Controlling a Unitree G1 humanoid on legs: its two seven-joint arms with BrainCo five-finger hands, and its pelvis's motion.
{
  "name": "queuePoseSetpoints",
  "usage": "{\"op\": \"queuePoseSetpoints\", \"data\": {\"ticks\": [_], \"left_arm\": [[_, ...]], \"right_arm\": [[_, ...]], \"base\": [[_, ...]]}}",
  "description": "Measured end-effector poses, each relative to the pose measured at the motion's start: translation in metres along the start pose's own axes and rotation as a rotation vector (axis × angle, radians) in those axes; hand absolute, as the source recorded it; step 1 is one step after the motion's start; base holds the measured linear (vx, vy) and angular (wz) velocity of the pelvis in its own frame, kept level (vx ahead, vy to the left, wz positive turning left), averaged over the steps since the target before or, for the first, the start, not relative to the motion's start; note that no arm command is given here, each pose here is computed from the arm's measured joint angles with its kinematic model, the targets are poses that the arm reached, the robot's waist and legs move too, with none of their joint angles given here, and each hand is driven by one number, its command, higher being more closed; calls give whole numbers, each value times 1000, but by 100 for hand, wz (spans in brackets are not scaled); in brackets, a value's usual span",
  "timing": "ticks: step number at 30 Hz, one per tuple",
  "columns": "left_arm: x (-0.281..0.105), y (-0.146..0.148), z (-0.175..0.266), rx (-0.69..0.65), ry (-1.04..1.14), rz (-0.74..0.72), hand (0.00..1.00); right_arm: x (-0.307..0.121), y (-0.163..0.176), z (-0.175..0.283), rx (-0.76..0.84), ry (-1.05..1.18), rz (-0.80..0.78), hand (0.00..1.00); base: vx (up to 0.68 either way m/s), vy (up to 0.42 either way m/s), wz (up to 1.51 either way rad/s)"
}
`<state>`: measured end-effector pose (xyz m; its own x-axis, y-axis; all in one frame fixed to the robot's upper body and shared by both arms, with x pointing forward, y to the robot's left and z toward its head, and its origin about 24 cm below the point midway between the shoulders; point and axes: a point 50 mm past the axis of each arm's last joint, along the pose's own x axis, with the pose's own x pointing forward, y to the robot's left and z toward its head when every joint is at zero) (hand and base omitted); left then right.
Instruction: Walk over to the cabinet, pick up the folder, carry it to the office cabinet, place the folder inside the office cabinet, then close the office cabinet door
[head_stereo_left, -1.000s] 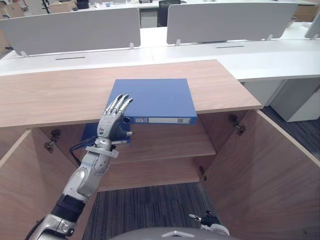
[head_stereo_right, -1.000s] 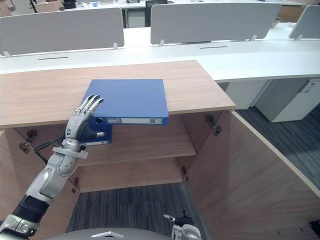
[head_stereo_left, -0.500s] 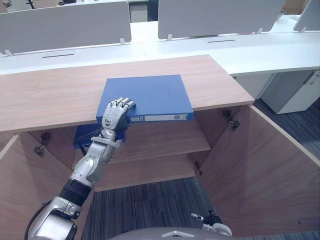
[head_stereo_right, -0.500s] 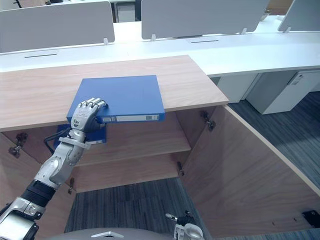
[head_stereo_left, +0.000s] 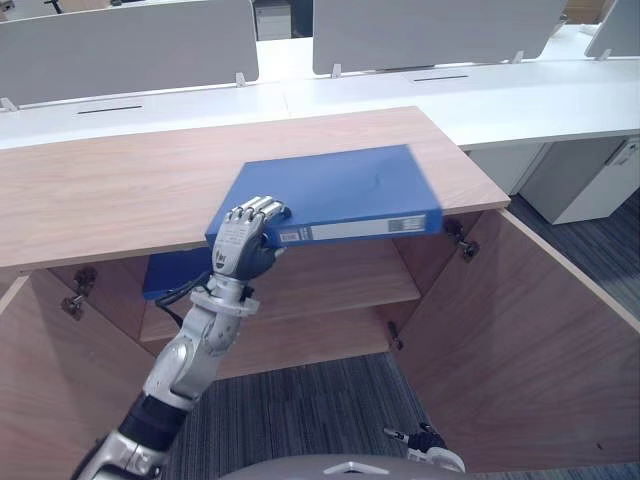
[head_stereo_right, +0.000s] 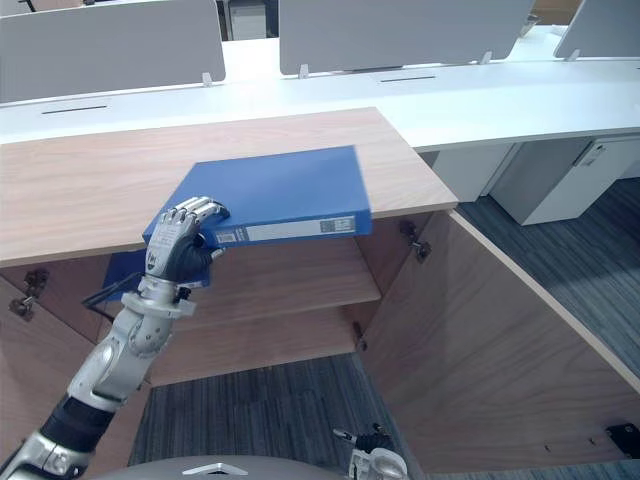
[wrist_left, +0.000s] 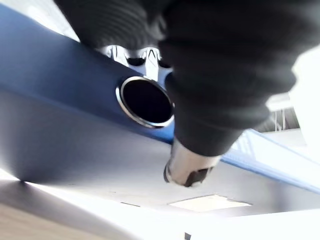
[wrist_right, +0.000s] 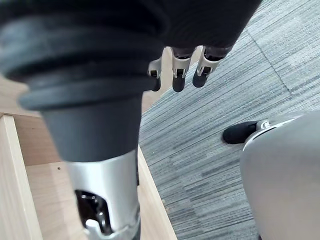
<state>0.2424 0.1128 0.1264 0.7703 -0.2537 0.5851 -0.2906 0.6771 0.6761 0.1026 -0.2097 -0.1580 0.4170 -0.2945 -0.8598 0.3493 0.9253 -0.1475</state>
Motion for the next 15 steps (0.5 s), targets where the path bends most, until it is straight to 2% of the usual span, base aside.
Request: {"op": "queuePoseSetpoints", "data": {"ticks": [5, 12, 15], "left_arm": [[1, 9, 32, -334, -32, 103, 100], [-4, 23, 42, -664, 9, 201, 100], [-4, 35, 49, -821, -1, 284, 100]], "right_arm": [[0, 6, 1, -46, -11, 16, 0], [-4, 20, 14, -96, -99, 74, 0], [-11, 30, 35, -80, -219, 115, 0]], "base": [[-18, -3, -4], [-70, -11, -6], [-14, -4, 0]]}}
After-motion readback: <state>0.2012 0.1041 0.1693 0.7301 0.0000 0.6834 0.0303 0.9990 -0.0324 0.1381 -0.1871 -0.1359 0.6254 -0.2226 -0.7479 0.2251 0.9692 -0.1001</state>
